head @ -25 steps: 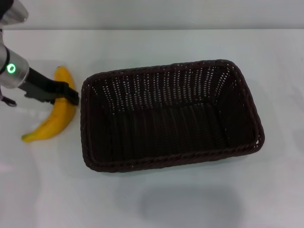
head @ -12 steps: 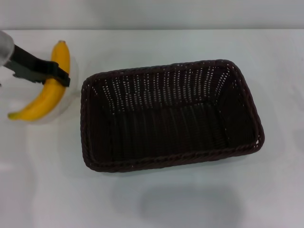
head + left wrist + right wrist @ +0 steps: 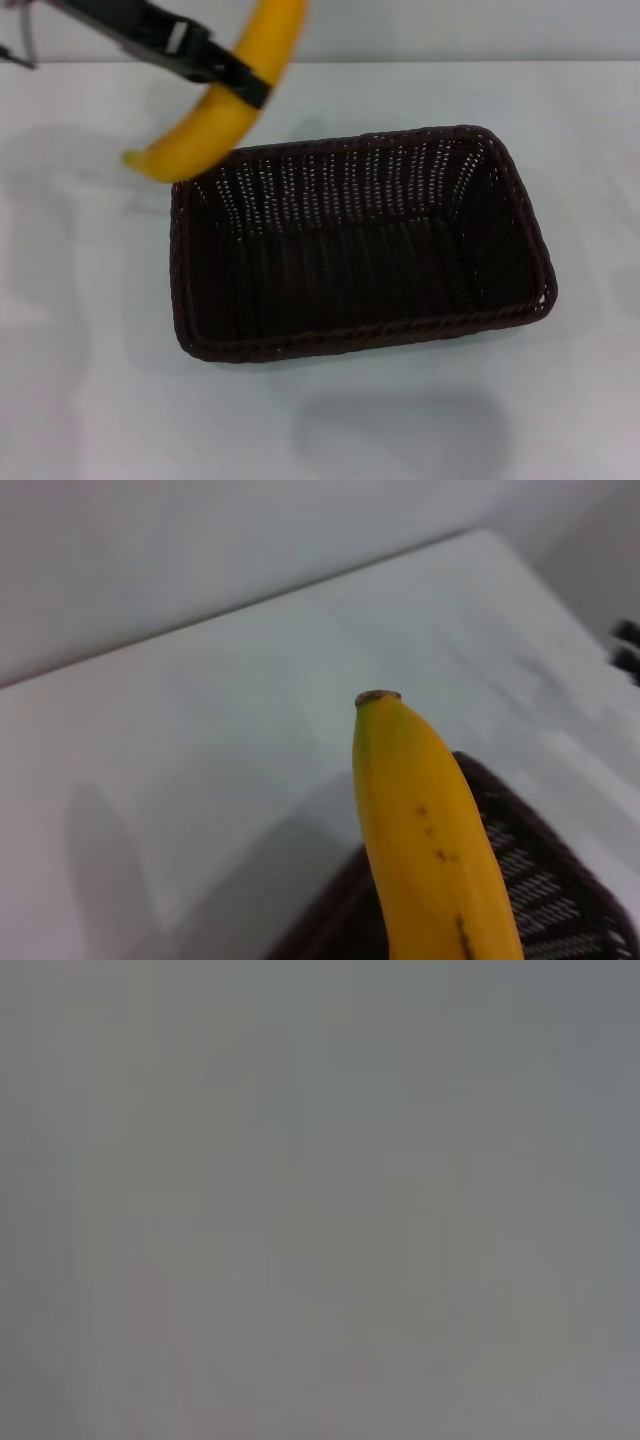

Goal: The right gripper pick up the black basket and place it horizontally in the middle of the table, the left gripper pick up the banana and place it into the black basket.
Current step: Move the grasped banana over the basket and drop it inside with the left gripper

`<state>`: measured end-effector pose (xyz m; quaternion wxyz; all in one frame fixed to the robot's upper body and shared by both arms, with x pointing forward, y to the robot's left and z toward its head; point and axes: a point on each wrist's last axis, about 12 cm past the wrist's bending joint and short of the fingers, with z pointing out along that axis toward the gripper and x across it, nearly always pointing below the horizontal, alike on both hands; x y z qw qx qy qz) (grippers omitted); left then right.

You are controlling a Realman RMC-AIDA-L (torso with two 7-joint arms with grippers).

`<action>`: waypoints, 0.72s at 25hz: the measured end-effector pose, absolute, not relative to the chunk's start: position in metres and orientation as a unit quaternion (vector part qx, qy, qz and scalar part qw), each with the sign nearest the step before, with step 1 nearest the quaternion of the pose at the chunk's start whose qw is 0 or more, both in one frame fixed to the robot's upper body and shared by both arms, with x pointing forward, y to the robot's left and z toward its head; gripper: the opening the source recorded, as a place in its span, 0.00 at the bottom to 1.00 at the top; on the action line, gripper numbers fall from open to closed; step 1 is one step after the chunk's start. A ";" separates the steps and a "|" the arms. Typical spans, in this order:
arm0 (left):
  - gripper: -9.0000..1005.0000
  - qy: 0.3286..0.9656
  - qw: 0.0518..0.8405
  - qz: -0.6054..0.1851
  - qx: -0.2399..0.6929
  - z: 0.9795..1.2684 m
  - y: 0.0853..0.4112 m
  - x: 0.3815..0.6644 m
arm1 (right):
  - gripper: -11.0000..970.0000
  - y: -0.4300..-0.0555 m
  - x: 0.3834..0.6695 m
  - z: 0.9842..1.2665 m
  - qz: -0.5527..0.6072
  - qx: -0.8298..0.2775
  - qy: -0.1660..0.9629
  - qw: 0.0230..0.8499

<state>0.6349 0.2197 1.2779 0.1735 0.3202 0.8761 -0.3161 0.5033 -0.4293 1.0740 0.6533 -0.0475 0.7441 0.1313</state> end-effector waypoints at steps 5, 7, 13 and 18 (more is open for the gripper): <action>0.60 0.855 0.144 -0.320 0.383 1.272 0.172 0.629 | 0.90 -0.428 0.503 1.075 0.135 -0.050 0.742 0.655; 0.61 0.850 0.128 -0.316 0.403 1.269 0.155 0.626 | 0.91 -0.427 0.503 1.074 0.136 -0.051 0.742 0.654; 0.64 0.850 0.119 -0.304 0.413 1.259 0.132 0.623 | 0.90 -0.428 0.501 1.073 0.137 -0.051 0.743 0.653; 0.67 0.854 0.139 -0.300 0.402 1.255 0.139 0.627 | 0.90 -0.430 0.497 1.072 0.135 -0.048 0.744 0.653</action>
